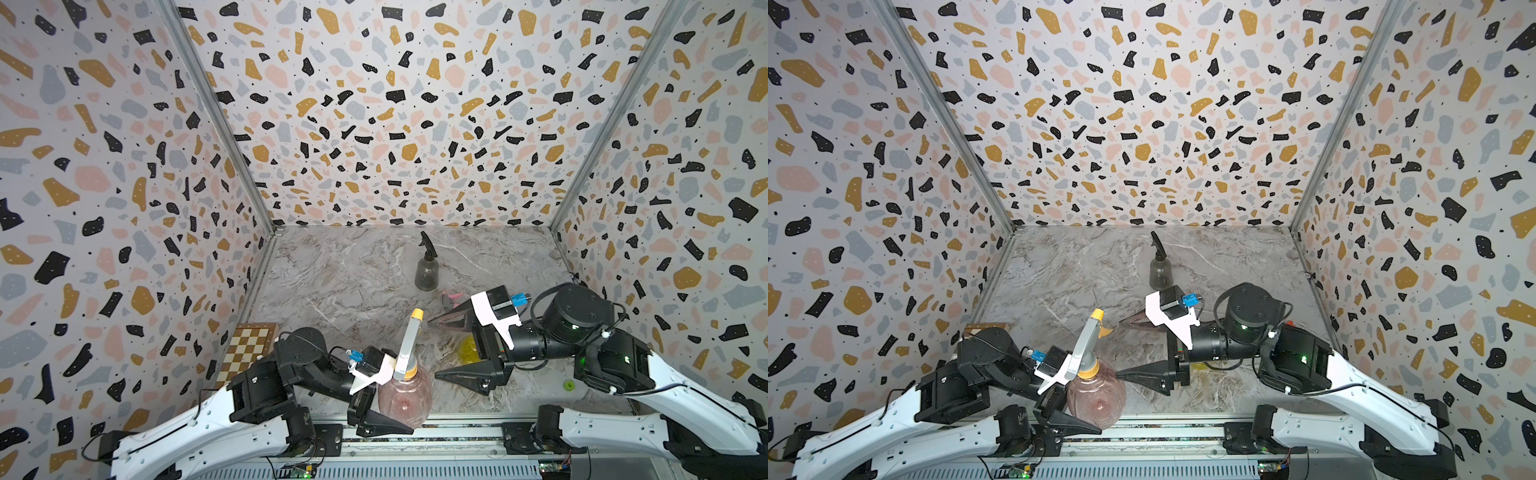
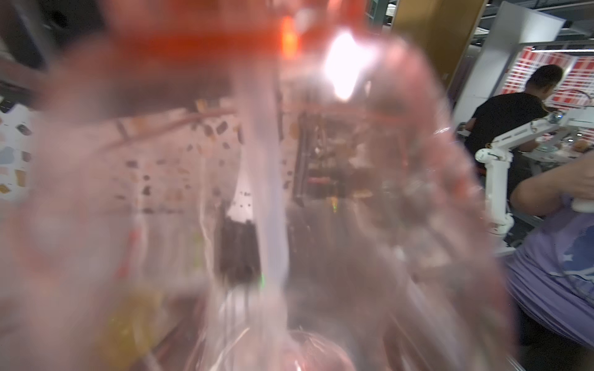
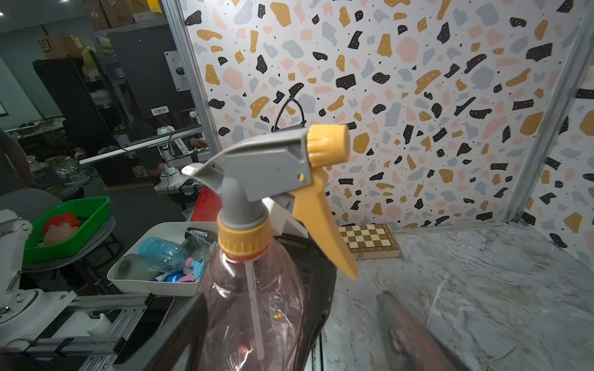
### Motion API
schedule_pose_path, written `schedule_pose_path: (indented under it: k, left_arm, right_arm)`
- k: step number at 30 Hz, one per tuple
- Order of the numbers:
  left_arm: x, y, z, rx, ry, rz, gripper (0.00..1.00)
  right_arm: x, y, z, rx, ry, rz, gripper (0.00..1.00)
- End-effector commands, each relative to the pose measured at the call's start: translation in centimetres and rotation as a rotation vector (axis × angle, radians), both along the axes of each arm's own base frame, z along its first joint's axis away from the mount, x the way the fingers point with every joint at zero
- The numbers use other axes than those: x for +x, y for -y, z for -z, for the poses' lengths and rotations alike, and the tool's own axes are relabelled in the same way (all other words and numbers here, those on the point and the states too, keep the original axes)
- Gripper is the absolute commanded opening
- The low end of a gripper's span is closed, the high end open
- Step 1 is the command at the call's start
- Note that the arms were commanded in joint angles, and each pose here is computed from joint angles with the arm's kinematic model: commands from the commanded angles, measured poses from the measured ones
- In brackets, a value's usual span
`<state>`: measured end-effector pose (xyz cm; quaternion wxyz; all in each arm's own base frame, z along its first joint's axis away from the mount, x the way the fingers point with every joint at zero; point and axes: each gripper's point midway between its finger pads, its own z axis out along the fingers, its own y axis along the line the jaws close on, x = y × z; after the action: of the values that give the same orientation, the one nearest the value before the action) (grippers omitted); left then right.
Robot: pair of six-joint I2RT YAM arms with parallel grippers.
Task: Attach spray nozzles to spray bottles
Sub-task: Screw the spray nozzle on the spray bottle.
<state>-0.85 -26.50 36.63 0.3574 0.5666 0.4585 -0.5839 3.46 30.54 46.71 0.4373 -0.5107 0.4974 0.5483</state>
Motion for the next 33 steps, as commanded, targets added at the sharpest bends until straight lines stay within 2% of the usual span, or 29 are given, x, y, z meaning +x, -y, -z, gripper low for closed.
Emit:
schedule_pose_path:
  k: [1, 3, 5, 11, 18, 27, 33]
  left_arm:
    - [-1.5, -0.8, -1.2, -0.022, -0.001, 0.086, 0.0]
    - [-1.6, -0.9, -1.1, -0.022, 0.003, 0.091, 0.0]
    - [-1.6, -0.9, -1.0, -0.018, 0.002, 0.095, 0.0]
    - [-1.2, -0.6, -0.3, 0.004, 0.009, 0.069, 0.0]
    - [0.3, -0.1, 0.2, 0.018, 0.018, -0.029, 0.0]
    - [2.7, 0.1, 0.4, 0.023, 0.034, -0.182, 0.0]
    - [5.1, 0.0, 0.3, 0.024, 0.048, -0.33, 0.0]
  right_arm:
    - [-0.8, 1.1, -2.8, 0.077, 0.06, -0.052, 0.85]
    - [-0.6, 0.9, -2.9, 0.08, 0.06, -0.068, 0.86]
    - [-0.8, 0.7, -3.1, 0.085, 0.062, -0.095, 0.93]
    - [-1.1, -0.2, -3.3, 0.07, 0.066, -0.155, 0.95]
    - [-2.0, -0.4, -3.4, 0.067, 0.057, -0.213, 0.82]
    - [-2.2, -0.4, -3.0, 0.05, 0.05, -0.155, 0.65]
    - [-1.9, -0.3, -2.7, 0.035, 0.039, -0.076, 0.63]
